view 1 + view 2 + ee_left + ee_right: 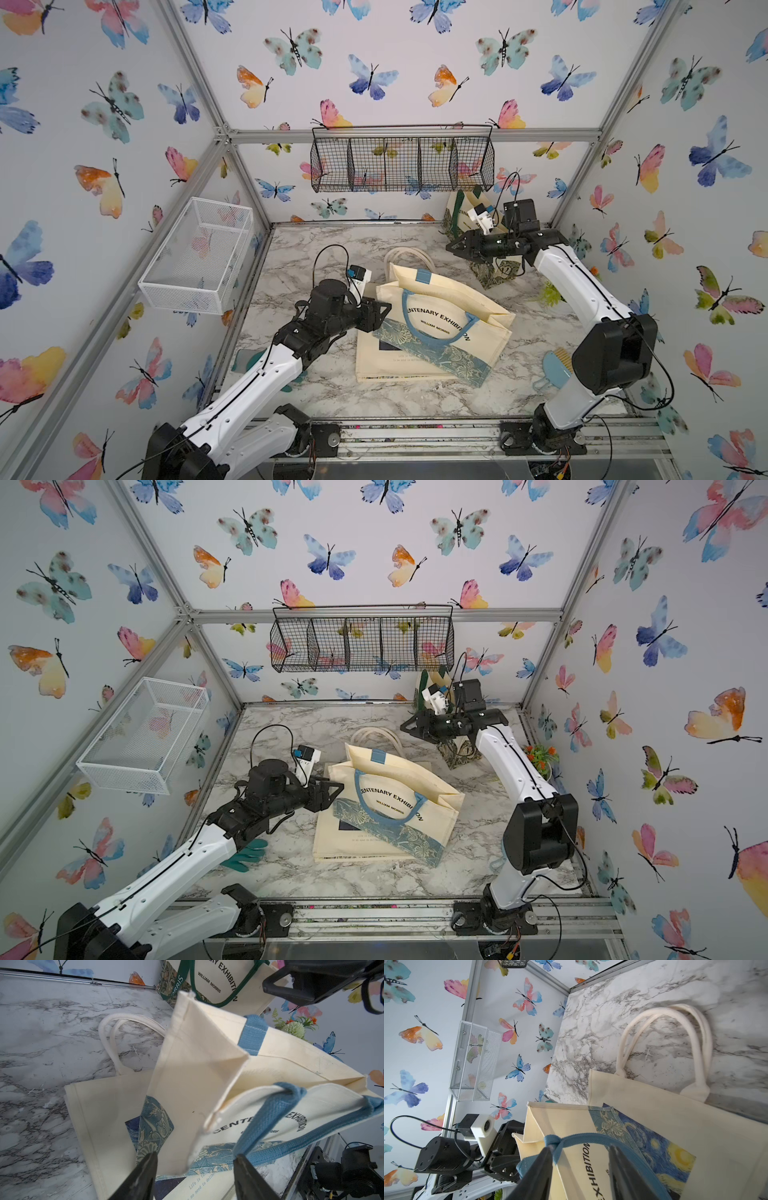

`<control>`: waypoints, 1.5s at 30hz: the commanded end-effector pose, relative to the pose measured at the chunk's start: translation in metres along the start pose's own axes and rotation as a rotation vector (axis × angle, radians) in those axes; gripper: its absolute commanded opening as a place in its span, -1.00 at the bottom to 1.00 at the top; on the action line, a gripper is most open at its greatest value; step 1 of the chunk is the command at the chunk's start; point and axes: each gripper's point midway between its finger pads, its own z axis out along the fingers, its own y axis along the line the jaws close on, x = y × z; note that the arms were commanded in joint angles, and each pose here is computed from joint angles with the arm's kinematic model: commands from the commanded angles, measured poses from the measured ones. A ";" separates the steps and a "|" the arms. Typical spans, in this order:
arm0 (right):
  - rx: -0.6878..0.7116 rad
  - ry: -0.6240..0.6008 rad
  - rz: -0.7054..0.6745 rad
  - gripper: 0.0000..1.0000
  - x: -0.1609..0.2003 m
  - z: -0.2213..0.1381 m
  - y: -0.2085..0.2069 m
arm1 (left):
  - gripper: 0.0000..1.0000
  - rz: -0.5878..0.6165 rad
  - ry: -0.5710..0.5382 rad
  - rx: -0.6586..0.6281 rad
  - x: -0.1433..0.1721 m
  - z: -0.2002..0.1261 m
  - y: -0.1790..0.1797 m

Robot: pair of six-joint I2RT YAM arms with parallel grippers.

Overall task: Put away the canvas bag
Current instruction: Place the canvas bag at the center of the board, then pick up the canvas bag from the center of the board.

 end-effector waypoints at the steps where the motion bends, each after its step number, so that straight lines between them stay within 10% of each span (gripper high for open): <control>1: -0.088 0.064 -0.078 -0.04 0.004 0.020 0.031 | 0.24 0.019 -0.001 -0.004 -0.004 -0.003 0.002; 15: -0.147 0.224 -0.122 -0.04 0.049 0.089 0.069 | 0.22 0.020 -0.020 0.004 -0.012 0.005 0.011; 45: 0.024 0.320 -0.255 -0.01 0.096 0.094 0.088 | 0.14 -0.044 -0.022 0.060 -0.018 0.030 0.025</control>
